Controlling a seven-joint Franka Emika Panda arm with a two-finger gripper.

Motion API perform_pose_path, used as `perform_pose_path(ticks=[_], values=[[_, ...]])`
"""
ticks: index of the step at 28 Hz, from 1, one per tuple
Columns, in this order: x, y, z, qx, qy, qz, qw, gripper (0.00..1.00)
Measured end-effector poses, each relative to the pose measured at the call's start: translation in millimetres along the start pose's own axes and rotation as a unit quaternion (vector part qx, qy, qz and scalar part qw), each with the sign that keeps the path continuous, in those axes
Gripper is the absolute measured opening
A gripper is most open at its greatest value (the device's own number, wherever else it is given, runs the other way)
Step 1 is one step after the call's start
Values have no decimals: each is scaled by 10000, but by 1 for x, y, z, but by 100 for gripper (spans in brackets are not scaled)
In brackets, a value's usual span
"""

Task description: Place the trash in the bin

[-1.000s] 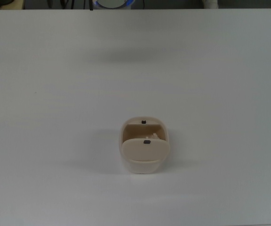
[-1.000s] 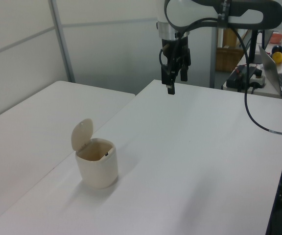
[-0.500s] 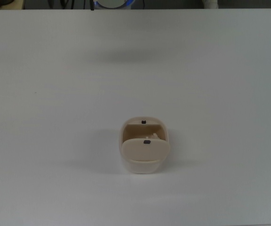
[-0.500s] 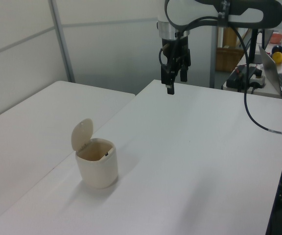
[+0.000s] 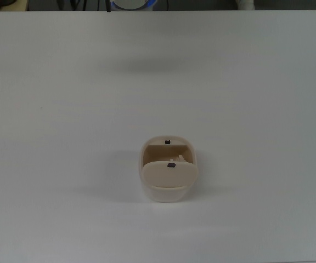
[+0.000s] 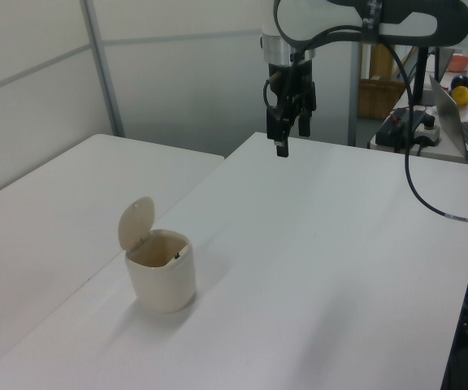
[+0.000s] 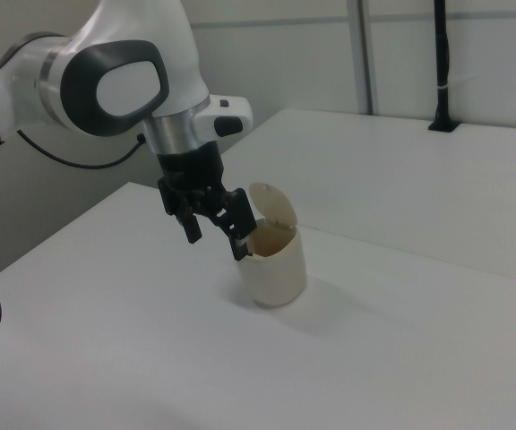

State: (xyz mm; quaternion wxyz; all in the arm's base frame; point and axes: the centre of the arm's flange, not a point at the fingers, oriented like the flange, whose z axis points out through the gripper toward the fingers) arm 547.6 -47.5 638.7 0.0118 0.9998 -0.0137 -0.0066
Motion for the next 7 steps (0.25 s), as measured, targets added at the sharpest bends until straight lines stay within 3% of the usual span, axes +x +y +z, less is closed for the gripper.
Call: perform_pose_path(ticks=[7], values=[[0, 0, 1, 0, -6, 3, 10000, 100]])
